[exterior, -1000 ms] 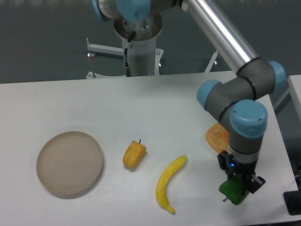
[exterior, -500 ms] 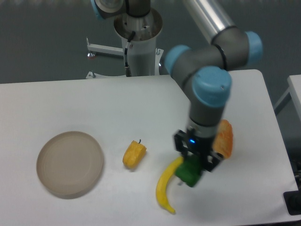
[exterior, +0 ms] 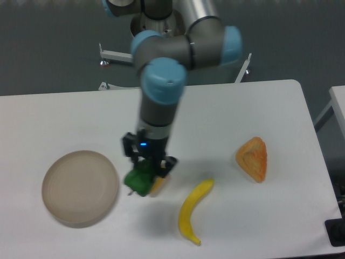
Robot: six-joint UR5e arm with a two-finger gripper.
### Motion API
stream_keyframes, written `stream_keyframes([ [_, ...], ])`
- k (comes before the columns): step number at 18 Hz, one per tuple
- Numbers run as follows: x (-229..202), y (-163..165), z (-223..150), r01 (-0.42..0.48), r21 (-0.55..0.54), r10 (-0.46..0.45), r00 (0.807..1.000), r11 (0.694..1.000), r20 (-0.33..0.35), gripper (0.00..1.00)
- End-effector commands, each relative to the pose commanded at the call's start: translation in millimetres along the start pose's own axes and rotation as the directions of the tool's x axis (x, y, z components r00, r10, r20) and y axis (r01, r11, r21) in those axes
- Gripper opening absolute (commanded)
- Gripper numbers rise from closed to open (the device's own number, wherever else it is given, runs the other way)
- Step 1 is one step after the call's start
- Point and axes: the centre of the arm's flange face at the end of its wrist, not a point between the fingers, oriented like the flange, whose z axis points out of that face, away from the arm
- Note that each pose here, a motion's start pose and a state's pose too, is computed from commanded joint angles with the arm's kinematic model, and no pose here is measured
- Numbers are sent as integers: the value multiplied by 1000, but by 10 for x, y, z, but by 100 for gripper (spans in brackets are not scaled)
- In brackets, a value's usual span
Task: Place the green pepper on the plate
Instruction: 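Carry the green pepper past the banana toward the beige plate, then lower the green pepper onto the plate and open the gripper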
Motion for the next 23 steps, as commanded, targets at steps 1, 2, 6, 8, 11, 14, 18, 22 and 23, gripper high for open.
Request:
stream_keyframes([
  [1,117,19,106,5,12,-5,1000,1000,1,33],
  [2,211,42,201,8,14,-8,1000,1000,1,33],
  [6,362,156,428,27,-22,-27,999,999,-18,33],
  [8,438,161,512,25,-34,-26,999,999,-27,33],
  [11,516,177,680,11,-40,-12,999,999,-37,33],
  [14,606,160,841,-19,-34,17,999,999,-46,33],
  [18,670,148,1065,-100,-30,99,994,995,-53,33],
  [22,715,157,1151,-154,-35,152,986,987,-63,33],
  [23,711,164,1192,-155,-38,152,986,987,-67,33],
])
